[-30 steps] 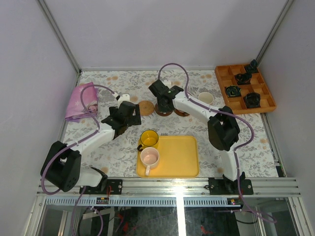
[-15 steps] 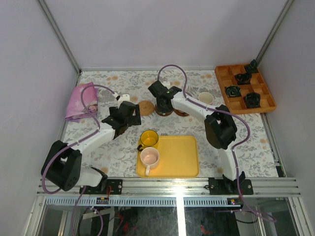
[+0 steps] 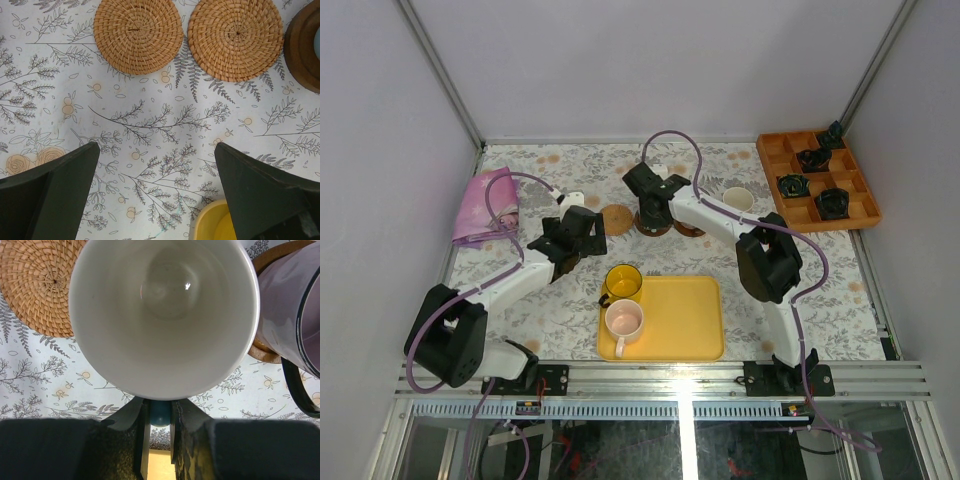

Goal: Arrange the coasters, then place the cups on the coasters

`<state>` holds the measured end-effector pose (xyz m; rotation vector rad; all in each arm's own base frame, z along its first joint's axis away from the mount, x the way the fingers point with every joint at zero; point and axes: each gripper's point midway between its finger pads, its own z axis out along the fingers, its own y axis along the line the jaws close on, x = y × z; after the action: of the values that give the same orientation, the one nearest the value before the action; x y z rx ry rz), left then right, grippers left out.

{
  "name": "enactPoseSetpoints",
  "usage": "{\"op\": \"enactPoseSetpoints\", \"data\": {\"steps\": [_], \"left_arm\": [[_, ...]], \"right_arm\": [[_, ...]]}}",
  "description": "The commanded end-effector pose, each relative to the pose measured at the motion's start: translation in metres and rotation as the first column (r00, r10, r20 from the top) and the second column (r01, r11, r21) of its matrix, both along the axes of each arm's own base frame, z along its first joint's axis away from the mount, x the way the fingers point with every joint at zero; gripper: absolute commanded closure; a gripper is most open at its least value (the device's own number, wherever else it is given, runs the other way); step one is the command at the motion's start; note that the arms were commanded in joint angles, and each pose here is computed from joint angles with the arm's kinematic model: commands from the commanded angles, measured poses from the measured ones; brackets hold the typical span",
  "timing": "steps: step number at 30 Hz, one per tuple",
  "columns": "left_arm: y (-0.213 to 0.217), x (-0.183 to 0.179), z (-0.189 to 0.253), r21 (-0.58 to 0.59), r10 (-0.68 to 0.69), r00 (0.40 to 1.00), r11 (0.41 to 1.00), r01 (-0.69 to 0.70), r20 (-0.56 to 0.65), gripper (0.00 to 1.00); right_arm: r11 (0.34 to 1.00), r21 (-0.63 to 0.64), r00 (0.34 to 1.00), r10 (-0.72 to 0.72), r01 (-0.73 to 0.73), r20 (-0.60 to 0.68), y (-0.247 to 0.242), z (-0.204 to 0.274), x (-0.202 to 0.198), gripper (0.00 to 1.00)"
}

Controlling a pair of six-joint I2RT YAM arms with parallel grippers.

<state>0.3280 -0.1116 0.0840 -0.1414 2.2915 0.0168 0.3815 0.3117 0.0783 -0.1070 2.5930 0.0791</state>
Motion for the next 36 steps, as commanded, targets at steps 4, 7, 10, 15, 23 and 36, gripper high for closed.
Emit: {"op": "enactPoseSetpoints", "data": {"steps": [4, 7, 10, 15, 23, 36], "left_arm": [[-0.001, 0.014, 0.013, 0.0, 0.006, 0.999, 1.0, -0.006, 0.05, 0.01], [-0.001, 0.013, 0.013, -0.001, 0.006, 0.999, 1.0, -0.006, 0.05, 0.01], [-0.001, 0.013, 0.013, -0.001, 0.008, 0.999, 1.0, -0.008, 0.053, 0.01], [-0.001, 0.014, 0.014, -0.005, 0.008, 0.998, 1.0, -0.008, 0.057, 0.01], [-0.001, 0.013, 0.015, -0.007, 0.007, 0.998, 1.0, -0.007, 0.06, 0.01], [-0.002, 0.013, 0.015, -0.011, 0.008, 0.998, 1.0, -0.007, 0.058, 0.01]], "right_arm": [[0.995, 0.092, 0.994, -0.046, 0.037, 0.102, 0.009, 0.033, 0.023, 0.7], [0.994, 0.105, 0.995, -0.041, 0.031, 0.094, 0.011, 0.033, 0.021, 0.58], [0.993, 0.115, 0.996, -0.034, 0.024, 0.084, 0.012, 0.032, 0.018, 0.53], [0.993, 0.119, 0.997, -0.032, 0.023, 0.074, 0.011, 0.032, 0.014, 0.53], [0.993, 0.11, 0.997, -0.039, 0.032, 0.07, 0.005, 0.031, 0.009, 0.54], [0.993, 0.108, 0.996, -0.053, 0.045, 0.077, -0.001, 0.033, 0.006, 0.58]]}}
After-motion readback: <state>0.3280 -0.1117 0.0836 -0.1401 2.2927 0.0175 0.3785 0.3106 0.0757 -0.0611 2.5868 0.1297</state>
